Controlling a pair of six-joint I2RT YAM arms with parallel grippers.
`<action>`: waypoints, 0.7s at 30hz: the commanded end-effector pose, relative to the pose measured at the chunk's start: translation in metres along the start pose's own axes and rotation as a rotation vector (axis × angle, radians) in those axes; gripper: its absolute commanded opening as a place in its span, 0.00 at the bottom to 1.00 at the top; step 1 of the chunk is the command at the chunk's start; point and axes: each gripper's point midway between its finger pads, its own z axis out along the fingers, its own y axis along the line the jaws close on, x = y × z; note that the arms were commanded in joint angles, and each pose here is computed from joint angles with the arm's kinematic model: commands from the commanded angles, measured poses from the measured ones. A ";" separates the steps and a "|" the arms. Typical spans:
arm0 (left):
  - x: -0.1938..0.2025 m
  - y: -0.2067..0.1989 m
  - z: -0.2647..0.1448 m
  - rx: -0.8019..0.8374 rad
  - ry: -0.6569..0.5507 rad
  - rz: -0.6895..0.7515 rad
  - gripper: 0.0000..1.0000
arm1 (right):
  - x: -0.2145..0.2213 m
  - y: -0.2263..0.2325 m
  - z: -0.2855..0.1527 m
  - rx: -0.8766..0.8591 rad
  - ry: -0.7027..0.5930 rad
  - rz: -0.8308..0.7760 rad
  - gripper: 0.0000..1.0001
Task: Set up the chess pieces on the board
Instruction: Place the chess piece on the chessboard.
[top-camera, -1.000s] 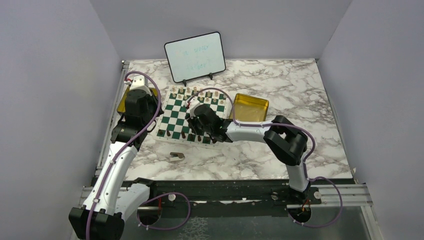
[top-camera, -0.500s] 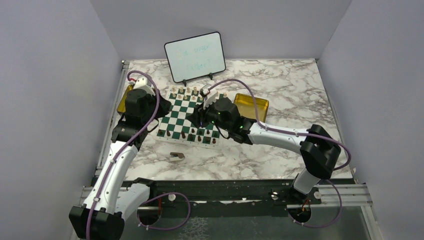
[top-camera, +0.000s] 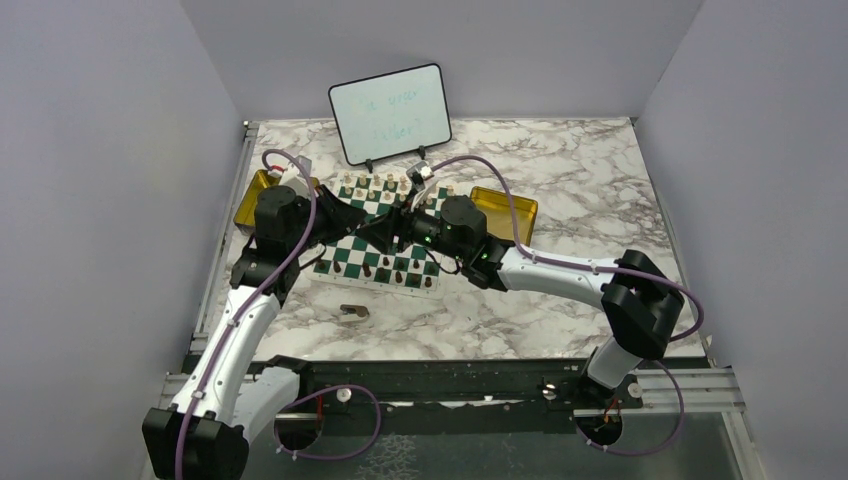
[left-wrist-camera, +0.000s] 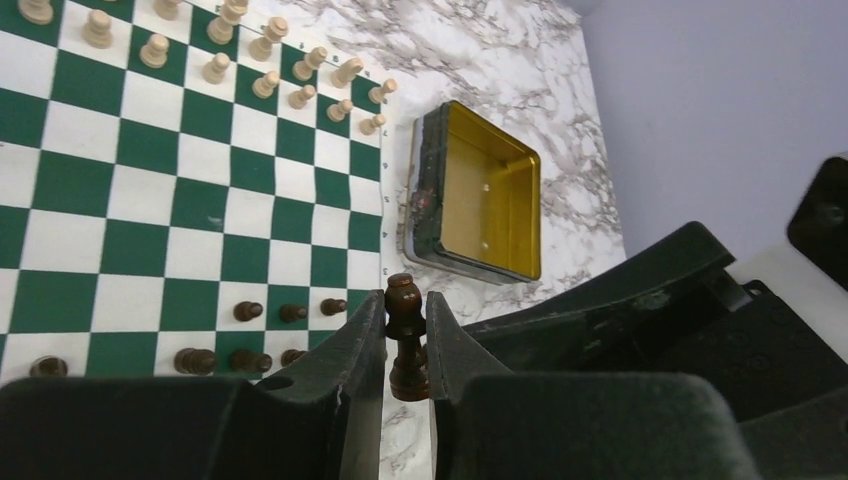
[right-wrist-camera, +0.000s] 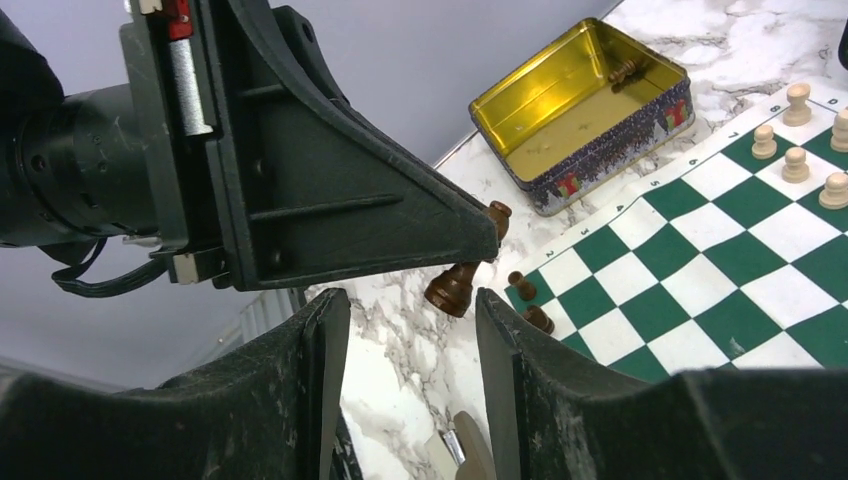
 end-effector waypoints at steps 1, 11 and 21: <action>-0.007 -0.033 -0.008 0.141 -0.018 -0.033 0.16 | -0.019 0.010 0.001 -0.016 -0.059 0.032 0.53; -0.004 -0.050 -0.010 0.225 0.024 -0.070 0.17 | -0.023 0.003 -0.003 0.003 -0.089 -0.040 0.21; 0.009 -0.052 -0.016 0.231 0.125 0.000 0.56 | -0.002 0.008 -0.037 -0.120 -0.080 -0.389 0.01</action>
